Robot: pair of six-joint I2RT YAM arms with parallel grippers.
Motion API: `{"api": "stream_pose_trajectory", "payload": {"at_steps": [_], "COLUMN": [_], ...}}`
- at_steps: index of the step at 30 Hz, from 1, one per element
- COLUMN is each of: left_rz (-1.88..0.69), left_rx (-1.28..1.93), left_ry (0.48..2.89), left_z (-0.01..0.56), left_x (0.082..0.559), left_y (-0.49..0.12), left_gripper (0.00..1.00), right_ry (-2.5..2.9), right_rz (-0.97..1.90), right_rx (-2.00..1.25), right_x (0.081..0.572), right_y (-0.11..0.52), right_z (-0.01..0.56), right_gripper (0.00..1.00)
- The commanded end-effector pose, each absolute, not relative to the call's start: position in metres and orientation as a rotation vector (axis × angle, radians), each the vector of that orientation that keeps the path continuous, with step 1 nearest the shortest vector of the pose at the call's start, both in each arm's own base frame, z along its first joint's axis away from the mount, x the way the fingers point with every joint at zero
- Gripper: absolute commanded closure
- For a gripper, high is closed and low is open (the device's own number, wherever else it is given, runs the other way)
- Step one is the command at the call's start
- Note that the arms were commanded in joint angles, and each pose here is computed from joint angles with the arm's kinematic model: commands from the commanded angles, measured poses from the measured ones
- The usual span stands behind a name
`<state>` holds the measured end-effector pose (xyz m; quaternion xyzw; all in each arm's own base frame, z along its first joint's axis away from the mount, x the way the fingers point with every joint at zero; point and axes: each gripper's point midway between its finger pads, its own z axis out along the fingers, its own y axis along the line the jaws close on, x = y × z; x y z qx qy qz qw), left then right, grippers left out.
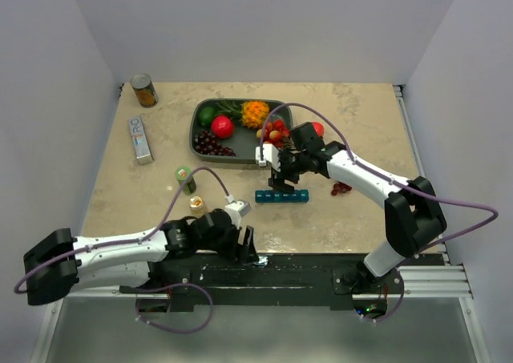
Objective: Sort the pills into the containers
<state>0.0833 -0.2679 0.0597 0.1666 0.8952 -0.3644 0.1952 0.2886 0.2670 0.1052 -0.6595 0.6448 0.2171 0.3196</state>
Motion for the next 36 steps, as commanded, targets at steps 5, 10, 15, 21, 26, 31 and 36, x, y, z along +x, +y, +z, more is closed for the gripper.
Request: {"api": "stream_pose_trajectory", "payload": {"at_steps": [5,10,15,21,26,31,36], "left_rz": [-0.451,-0.334,-0.276,-0.25,-0.244,-0.189,-0.044], "left_rx": [0.37,0.367,0.319,0.331,0.361,0.322,0.277], "left_ry": [2.741,2.719,2.705,2.706,2.704,2.71,2.724], "left_z": [0.024,0.027,0.027,0.021,0.017,0.014,0.006], "left_x": [0.053,0.06,0.066,0.068,0.07,0.072,0.075], "left_y": [-0.285,-0.304,-0.299,-0.303,-0.316,-0.316,-0.308], "left_gripper": [0.15,0.16,0.2,0.22,0.23,0.28,0.33], "right_ry": [1.68,1.676,1.665,1.669,1.67,1.668,1.669], "right_rz": [0.6,0.611,0.62,0.632,0.641,0.651,0.661], "right_rx": [-1.665,-1.656,-1.645,-1.642,-1.641,-1.642,-1.642], "right_x": [0.295,0.294,0.293,0.293,0.292,0.292,0.291], "right_y": [0.261,0.259,0.258,0.258,0.257,0.258,0.258], "right_z": [0.121,0.122,0.126,0.125,0.124,0.124,0.123], "right_gripper": [0.23,0.23,0.23,0.23,0.23,0.23,0.23]}}
